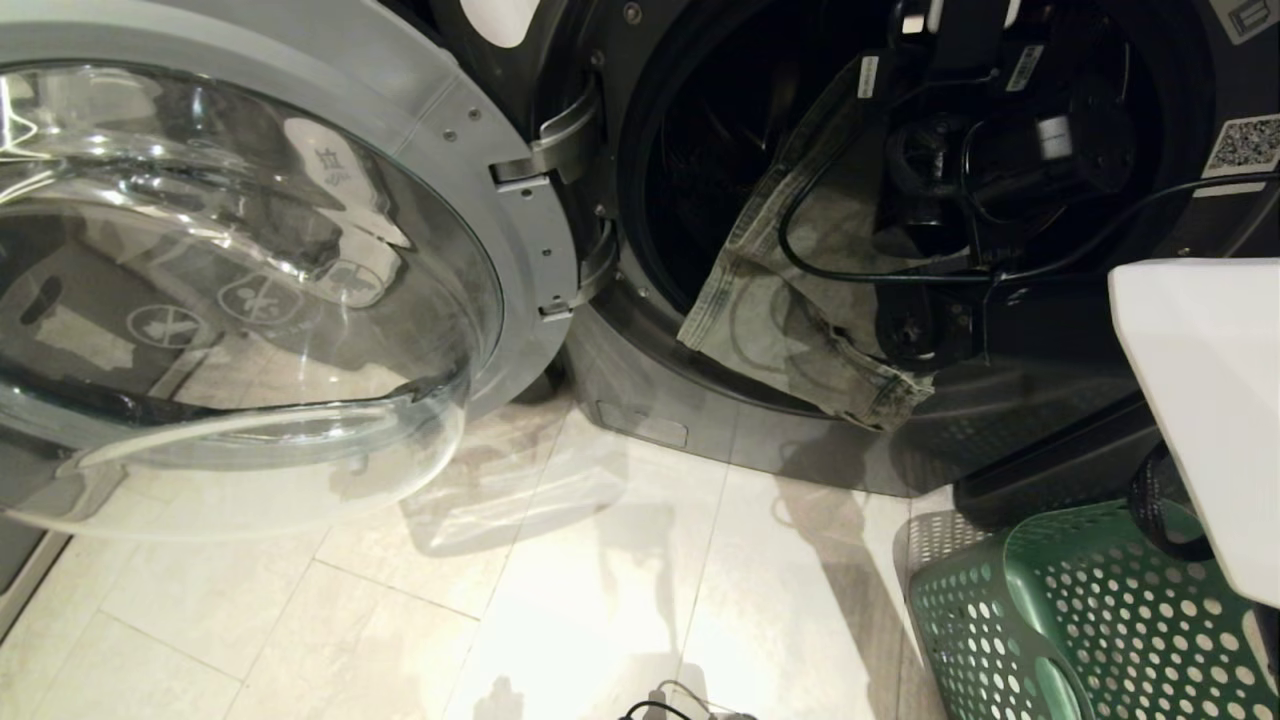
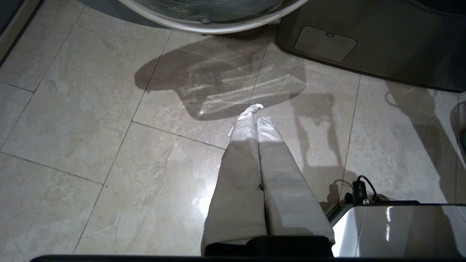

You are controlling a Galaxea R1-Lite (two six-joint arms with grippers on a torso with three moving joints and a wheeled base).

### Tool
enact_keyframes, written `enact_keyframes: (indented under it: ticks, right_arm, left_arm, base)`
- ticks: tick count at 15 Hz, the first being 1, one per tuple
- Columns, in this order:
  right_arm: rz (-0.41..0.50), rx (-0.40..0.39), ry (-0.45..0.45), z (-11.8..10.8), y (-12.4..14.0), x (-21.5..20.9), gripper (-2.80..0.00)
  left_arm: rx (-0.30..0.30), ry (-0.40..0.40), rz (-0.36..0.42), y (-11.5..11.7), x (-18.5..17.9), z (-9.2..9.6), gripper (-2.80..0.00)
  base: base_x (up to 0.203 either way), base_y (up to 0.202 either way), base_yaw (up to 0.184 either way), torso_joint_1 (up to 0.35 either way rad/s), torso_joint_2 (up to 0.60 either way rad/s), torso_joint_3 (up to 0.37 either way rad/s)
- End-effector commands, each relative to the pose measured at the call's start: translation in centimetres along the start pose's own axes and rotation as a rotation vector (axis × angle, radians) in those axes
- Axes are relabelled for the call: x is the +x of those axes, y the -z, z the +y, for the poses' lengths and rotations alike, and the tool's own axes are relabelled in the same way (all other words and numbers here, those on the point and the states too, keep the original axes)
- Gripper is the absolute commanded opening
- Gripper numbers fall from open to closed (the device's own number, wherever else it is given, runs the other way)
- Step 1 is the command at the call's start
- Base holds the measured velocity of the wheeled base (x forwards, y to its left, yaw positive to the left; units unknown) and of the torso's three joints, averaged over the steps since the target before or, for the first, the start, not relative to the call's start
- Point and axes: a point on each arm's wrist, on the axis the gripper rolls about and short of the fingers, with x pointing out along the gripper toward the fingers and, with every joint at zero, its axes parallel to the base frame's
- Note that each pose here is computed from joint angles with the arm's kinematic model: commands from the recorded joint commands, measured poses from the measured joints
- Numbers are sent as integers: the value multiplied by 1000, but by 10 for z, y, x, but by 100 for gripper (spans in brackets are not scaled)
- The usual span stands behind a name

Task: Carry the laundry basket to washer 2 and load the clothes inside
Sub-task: Place the clothes into the washing machine

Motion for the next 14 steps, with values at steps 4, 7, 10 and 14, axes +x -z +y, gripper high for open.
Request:
enact_keyframes:
  ticks: [4,7,10,14]
  right_arm:
    - [56,-41,-39,21,47,-24,-280]
    - [86,-65,-56,29,76,-41,-280]
    - [146,-95,-66,35,101,-54,-280]
    - [385,-83,-65,42,123,-59,-280]
  left_arm:
    - [0,1,1,0,0,0,-280]
    - [0,1,1,0,0,0,-280]
    - [0,0,1,0,0,0,-280]
    - [0,0,1,0,0,0,-280]
  base:
    - [0,0,0,0,0,0]
    - [0,0,0,0,0,0]
    - [0,0,0,0,0,0]
    - [0,0,0,0,0,0]
